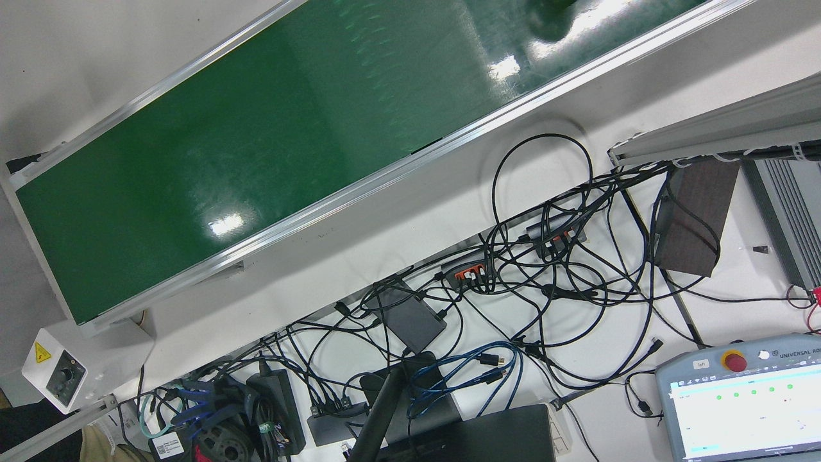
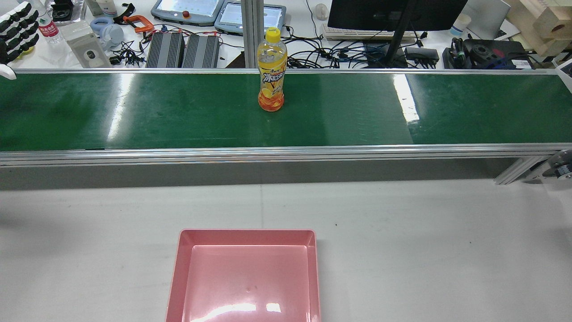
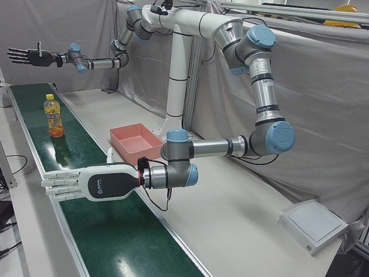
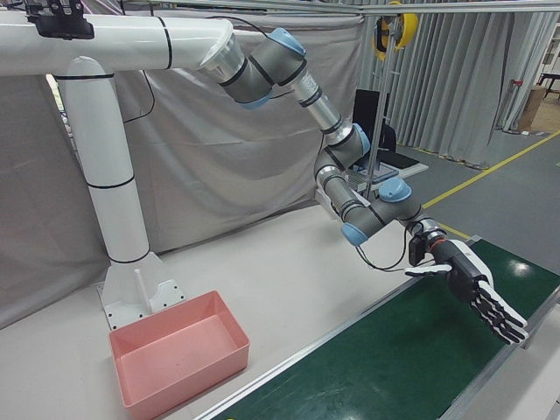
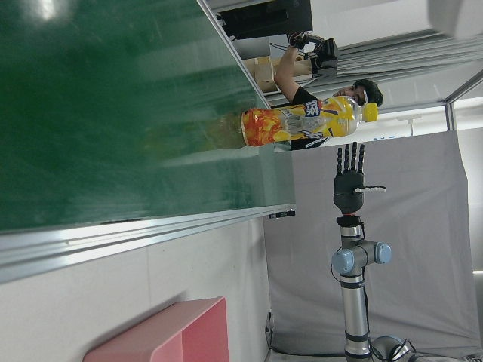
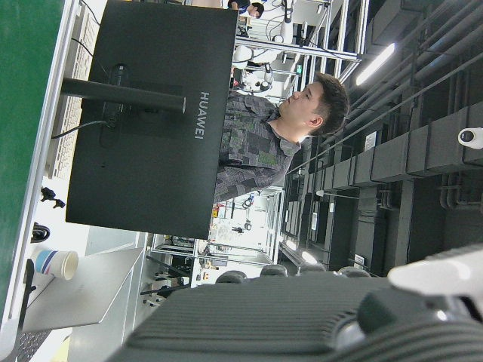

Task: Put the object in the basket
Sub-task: 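Move the left hand over the conveyor toward the approaching juice bottle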

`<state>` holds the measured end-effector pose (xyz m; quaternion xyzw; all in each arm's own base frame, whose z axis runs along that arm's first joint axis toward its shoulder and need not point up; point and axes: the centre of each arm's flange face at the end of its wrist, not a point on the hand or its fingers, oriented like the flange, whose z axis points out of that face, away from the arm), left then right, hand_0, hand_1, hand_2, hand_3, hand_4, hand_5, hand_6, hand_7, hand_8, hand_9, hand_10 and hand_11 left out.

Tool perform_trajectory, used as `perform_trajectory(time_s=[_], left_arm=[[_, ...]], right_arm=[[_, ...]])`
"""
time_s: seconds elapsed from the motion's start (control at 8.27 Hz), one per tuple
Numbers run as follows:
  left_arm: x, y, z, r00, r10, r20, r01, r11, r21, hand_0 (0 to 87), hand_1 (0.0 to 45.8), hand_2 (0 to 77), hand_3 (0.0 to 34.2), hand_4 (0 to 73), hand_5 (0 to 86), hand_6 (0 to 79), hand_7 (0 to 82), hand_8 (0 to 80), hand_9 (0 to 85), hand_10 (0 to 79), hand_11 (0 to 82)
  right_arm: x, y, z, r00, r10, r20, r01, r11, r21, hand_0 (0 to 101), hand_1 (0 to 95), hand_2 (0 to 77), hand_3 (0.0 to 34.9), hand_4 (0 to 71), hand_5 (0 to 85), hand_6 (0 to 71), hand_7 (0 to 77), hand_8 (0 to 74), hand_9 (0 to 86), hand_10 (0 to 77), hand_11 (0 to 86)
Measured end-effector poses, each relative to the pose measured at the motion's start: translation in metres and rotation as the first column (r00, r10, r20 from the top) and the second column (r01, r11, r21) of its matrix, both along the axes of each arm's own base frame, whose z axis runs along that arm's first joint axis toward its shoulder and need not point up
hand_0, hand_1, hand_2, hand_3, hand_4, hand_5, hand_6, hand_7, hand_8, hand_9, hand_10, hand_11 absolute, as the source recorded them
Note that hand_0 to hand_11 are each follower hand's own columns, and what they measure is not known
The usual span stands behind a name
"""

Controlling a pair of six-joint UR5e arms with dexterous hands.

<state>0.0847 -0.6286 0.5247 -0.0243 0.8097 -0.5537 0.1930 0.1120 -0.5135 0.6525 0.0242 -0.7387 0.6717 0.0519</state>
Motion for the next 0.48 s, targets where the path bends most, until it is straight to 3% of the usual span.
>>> perform_trajectory(time_s=[0.36,0.48], left_arm=[[0.087,0.015,-0.006,0.987,0.030,-0.155,-0.034,0.999,-0.027,60.2,11.4,0.0,0.1,1.1,1.1,0.0,0.5,0.0,0.5,0.0,1.1],[0.099,0.019,-0.007,0.984,0.032,-0.175,-0.039,0.998,-0.039,60.9,11.4,0.0,0.1,1.1,1.1,0.0,0.5,0.0,0.5,0.0,1.1]], right_arm=[[0.000,0.000,0.000,1.000,0.000,0.000,0.000,1.0000,0.000,0,0.0,0.5,0.0,0.0,0.0,0.0,0.5,0.0,0.0,0.0,0.0],[0.000,0.000,0.000,1.000,0.000,0.000,0.000,1.0000,-0.001,0,0.0,0.5,0.0,0.0,0.0,0.0,0.5,0.0,0.0,0.0,0.0]])
